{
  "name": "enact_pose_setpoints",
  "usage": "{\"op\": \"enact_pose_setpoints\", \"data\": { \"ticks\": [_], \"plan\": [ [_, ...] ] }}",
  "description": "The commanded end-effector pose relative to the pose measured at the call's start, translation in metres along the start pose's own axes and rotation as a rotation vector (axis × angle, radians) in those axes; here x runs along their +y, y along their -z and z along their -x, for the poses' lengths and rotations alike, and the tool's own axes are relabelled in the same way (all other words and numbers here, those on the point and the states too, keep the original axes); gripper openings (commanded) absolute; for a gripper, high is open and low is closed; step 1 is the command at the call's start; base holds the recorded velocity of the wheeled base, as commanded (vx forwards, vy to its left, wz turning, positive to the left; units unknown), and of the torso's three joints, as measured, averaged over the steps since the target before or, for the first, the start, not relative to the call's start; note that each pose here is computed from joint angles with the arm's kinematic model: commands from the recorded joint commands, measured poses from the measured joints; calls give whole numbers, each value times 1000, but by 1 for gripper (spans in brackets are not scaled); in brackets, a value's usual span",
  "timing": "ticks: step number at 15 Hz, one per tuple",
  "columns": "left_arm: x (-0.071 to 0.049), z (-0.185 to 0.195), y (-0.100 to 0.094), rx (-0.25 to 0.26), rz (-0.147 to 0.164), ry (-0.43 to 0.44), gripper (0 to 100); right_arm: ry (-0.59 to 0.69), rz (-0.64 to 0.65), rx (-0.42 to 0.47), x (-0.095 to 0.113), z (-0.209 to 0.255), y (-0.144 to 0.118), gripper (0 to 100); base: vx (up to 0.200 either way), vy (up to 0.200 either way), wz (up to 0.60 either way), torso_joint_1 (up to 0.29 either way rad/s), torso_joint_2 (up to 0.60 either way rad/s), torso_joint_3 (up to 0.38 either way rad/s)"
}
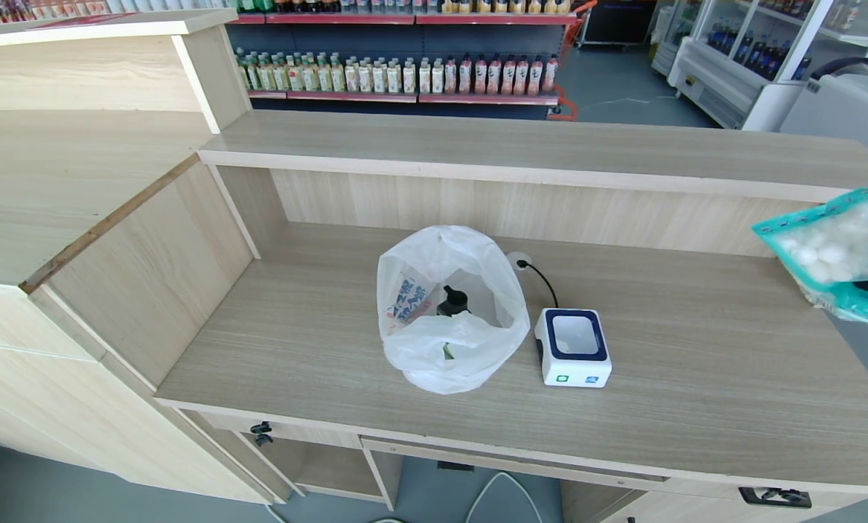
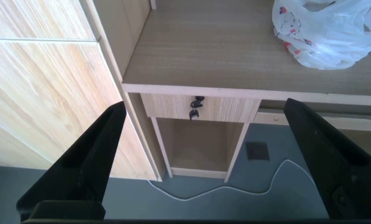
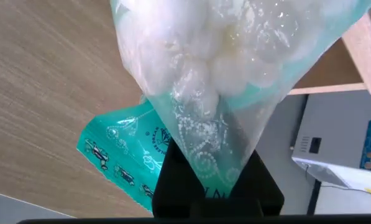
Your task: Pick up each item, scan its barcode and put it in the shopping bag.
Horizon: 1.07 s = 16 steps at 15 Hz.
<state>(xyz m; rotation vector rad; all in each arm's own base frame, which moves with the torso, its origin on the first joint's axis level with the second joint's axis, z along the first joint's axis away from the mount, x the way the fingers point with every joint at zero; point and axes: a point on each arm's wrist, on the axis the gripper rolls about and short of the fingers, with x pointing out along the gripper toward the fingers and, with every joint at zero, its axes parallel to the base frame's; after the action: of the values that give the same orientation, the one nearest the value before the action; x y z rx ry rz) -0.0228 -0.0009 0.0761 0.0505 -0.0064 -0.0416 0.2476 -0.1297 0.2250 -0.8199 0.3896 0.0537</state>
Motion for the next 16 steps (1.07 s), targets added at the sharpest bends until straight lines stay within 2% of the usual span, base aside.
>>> {"op": "enact_pose_setpoints", "data": {
  "ticks": [1,2,3,5,8,10,11,12,14,15,16],
  "plan": [
    [0,0,0,-1,0,0,100,185,172,-232,27,73,-43,0,0,0,0,0,0,0],
    [0,0,0,-1,0,-2,100,228,238,-312,34,84,-54,0,0,0,0,0,0,0],
    [0,0,0,-1,0,-2,100,255,299,-352,38,91,-59,0,0,0,0,0,0,0],
    [0,0,0,-1,0,0,100,379,479,-551,47,116,-88,0,0,0,0,0,0,0],
    [0,0,0,-1,0,0,100,595,744,-736,56,133,-105,0,0,0,0,0,0,0],
    [0,0,0,-1,0,-2,100,776,878,-791,60,141,-109,0,0,0,0,0,0,0],
    [0,0,0,-1,0,0,100,924,969,-816,64,145,-110,0,0,0,0,0,0,0],
    [0,0,0,-1,0,0,100,997,1036,-855,69,148,-113,0,0,0,0,0,0,0],
    [0,0,0,-1,0,-2,100,1051,1182,-917,73,147,-117,0,0,0,0,0,0,0],
    [0,0,0,-1,0,0,100,1134,1265,-962,77,152,-117,0,0,0,0,0,0,0],
    [0,0,0,-1,0,0,100,1165,1282,-981,81,153,-115,0,0,0,0,0,0,0]
  ]
}}
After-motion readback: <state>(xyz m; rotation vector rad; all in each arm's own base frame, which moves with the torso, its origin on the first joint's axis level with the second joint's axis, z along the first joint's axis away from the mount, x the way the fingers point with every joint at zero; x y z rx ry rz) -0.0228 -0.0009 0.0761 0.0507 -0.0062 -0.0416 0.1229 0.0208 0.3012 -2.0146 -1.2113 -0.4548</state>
